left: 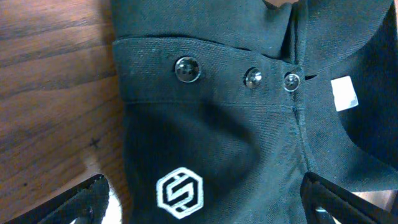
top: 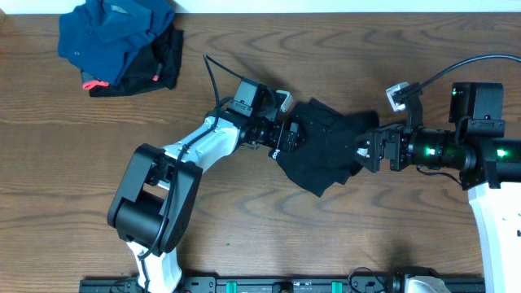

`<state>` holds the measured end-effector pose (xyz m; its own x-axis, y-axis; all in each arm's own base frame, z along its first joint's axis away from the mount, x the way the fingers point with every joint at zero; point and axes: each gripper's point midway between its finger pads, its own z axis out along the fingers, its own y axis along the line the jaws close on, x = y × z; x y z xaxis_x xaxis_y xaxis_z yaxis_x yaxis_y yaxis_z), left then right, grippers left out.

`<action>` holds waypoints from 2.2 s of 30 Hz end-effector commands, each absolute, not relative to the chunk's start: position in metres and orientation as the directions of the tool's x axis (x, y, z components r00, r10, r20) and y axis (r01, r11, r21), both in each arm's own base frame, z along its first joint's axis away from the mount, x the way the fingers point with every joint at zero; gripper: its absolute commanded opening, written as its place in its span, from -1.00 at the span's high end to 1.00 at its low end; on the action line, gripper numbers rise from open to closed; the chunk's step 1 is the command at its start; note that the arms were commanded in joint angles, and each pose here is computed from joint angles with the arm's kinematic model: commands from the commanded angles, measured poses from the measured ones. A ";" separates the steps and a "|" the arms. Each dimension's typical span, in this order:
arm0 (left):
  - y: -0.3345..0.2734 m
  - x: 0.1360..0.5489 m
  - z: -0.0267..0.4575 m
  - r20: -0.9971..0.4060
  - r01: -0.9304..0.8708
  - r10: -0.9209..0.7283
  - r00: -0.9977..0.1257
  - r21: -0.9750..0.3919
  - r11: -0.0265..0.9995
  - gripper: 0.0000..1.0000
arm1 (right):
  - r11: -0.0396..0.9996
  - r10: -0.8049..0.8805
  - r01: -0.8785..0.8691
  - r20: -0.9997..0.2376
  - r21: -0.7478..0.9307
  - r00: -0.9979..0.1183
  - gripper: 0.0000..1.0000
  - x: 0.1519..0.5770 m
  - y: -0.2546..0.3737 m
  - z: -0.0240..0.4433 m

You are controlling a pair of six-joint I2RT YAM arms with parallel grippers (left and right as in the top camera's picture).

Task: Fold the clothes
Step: 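Move the left gripper to the bundle's left side and grasp it, then release the right gripper and lift the bundle with the left gripper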

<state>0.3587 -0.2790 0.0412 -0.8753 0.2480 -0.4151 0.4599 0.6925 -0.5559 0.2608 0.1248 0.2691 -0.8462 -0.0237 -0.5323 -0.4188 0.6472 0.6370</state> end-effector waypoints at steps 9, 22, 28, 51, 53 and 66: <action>-0.275 0.339 0.006 -0.219 0.285 0.188 -0.957 -0.610 0.739 -0.57 | 0.650 -0.033 -0.444 -0.561 0.617 -0.827 -0.98 0.261 0.123 0.274; -0.293 0.318 0.024 -0.045 0.117 0.127 -0.991 -0.750 0.651 0.82 | 0.686 -0.037 -0.427 -0.559 0.589 -0.829 -0.98 0.264 0.117 0.269; -0.292 0.326 0.034 0.034 -0.028 -0.004 -0.999 -0.741 0.671 0.88 | 0.702 -0.038 -0.419 -0.556 0.576 -0.830 -0.98 0.265 0.114 0.266; -0.191 0.413 0.025 -0.045 -0.525 -0.650 -0.759 -0.547 0.652 0.88 | 0.734 -0.046 -0.382 -0.520 0.561 -0.853 -0.99 0.260 0.109 0.257; -0.188 0.415 0.025 -0.053 -0.514 -0.640 -0.766 -0.547 0.661 0.88 | 0.734 -0.046 -0.382 -0.520 0.562 -0.853 -0.98 0.260 0.109 0.257; -0.206 0.405 0.029 -0.088 -0.336 -0.467 -0.880 -0.579 0.743 -0.96 | 0.734 -0.046 -0.387 -0.527 0.558 -0.849 -0.98 0.261 0.109 0.258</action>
